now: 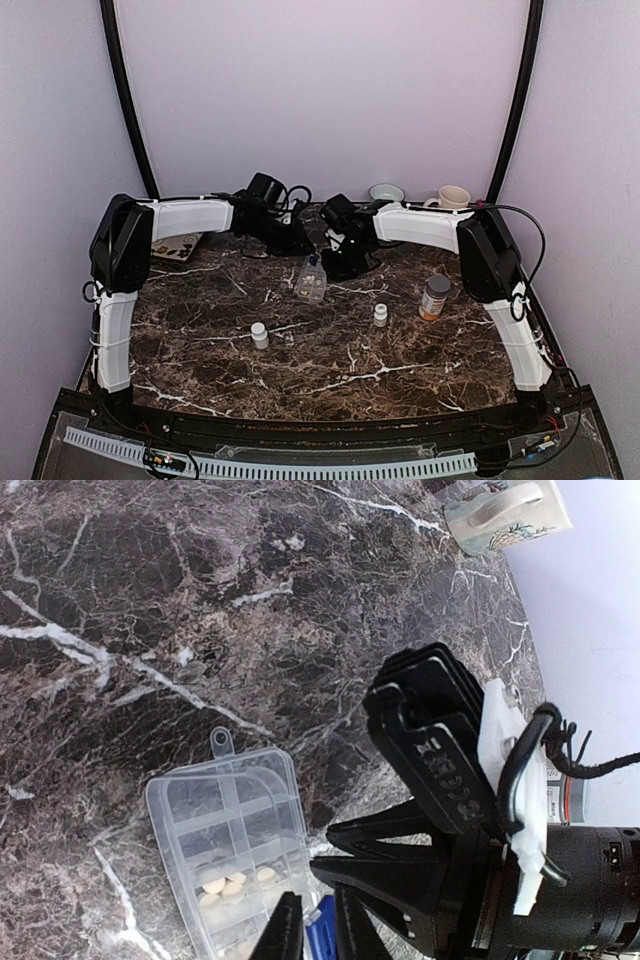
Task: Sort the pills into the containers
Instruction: Close the lid of the pill container.
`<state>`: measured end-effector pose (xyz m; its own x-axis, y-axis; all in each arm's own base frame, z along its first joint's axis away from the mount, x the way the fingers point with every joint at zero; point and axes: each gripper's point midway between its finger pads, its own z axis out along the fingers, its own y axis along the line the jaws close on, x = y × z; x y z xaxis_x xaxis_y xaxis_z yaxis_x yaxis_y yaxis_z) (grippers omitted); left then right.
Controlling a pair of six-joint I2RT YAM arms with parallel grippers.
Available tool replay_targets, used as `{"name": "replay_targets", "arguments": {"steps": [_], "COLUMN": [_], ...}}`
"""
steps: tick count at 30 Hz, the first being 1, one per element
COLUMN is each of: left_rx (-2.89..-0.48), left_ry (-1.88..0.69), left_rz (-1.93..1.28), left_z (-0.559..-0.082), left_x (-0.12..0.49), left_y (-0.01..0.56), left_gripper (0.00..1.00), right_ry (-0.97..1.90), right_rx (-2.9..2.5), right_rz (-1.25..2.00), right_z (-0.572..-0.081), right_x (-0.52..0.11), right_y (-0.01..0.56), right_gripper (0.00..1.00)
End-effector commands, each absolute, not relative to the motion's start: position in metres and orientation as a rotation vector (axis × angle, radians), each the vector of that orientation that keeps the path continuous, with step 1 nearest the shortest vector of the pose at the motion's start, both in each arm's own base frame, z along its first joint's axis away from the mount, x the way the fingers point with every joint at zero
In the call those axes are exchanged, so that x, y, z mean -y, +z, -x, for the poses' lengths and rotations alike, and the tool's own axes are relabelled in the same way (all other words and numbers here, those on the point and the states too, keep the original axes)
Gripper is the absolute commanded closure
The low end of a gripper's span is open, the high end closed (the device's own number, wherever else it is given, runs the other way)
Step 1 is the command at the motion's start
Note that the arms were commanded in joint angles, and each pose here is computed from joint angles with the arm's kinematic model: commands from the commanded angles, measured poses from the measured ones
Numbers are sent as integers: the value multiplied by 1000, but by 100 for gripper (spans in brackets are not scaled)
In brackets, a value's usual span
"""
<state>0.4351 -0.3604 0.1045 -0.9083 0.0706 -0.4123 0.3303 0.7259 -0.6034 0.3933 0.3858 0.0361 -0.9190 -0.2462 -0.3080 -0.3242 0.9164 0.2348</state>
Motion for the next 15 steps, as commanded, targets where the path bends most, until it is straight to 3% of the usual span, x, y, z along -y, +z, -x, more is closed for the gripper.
{"name": "replay_targets", "arguments": {"steps": [1,15], "left_rx": [-2583,-2601], "left_ry": [-1011,-1004], "left_rz": [-334,-332], "left_z": [-426,-421], "left_x": [367,371], "left_y": [111,102], "left_gripper": [86,86], "right_ry": [447,414], "right_rx": [-2793,-2790], "right_rz": [406,358], "right_z": [-397,-399], "right_x": [-388,-371], "right_y": [37,39], "right_gripper": [78,80]}}
